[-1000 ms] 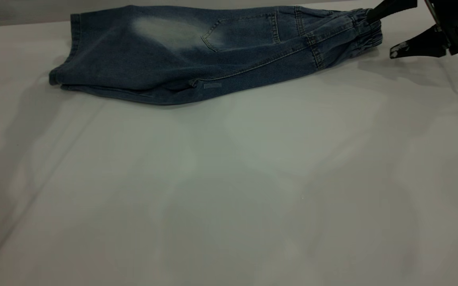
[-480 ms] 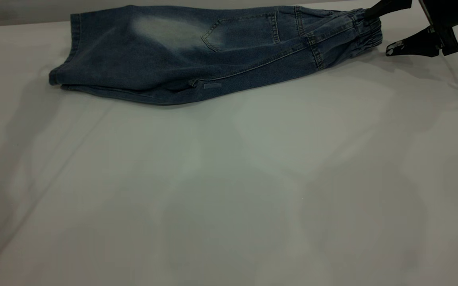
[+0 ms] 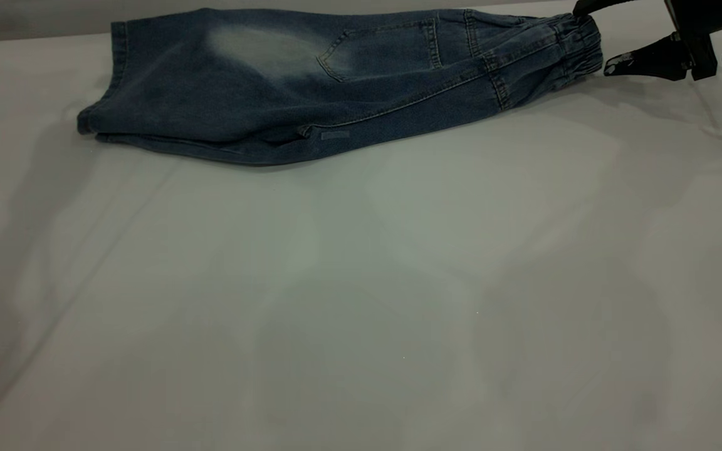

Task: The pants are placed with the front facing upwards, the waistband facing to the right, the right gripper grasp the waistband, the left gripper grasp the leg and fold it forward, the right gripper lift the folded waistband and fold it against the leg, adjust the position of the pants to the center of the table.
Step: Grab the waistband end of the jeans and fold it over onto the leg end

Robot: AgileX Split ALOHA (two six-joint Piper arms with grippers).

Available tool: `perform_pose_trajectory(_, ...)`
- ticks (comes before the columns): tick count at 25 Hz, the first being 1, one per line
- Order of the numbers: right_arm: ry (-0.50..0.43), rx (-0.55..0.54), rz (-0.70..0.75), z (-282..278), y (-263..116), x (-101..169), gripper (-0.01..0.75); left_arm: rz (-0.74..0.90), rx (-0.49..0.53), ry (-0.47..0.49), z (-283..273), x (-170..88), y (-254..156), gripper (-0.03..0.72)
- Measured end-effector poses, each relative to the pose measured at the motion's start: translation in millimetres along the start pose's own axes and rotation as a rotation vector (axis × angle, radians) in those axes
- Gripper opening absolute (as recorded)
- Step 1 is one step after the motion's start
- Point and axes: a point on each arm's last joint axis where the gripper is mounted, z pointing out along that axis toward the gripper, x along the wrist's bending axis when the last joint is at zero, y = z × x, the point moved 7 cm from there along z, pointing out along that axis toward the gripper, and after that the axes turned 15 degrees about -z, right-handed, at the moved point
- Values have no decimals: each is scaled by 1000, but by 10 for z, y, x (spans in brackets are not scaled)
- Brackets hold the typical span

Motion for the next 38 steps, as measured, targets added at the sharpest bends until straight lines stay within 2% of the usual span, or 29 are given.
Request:
perform_pose_trajectory(5, 7, 33, 21, 131, -113, -74, 586, 0, -1, 0, 0, 0, 1, 481)
perform_pose_trajectory(11, 44, 43, 10, 220, -60, -10, 586, 0, -1, 0, 0, 0, 1, 481)
perform_pose_trajectory(23, 35, 42, 36, 316, -78, -125, 570, 4, 3, -4, 7, -30, -9, 481)
perform_pose_trajectory(27, 18, 38, 33, 322, -76, -160, 459, 23, 19, -21, 38, -168, -62, 481)
perform_pose_trajectory(35, 40, 42, -21, 323, -88, -131, 90, 101, 39, -58, 105, -496, -171, 481)
perform_pose_trajectory(36, 49, 42, -24, 322, -88, -115, 60, 107, 42, -63, 113, -540, -187, 481)
perform_pose_trajectory(38, 71, 35, -19, 320, -77, -80, 47, 116, 47, -69, 127, -597, -212, 481)
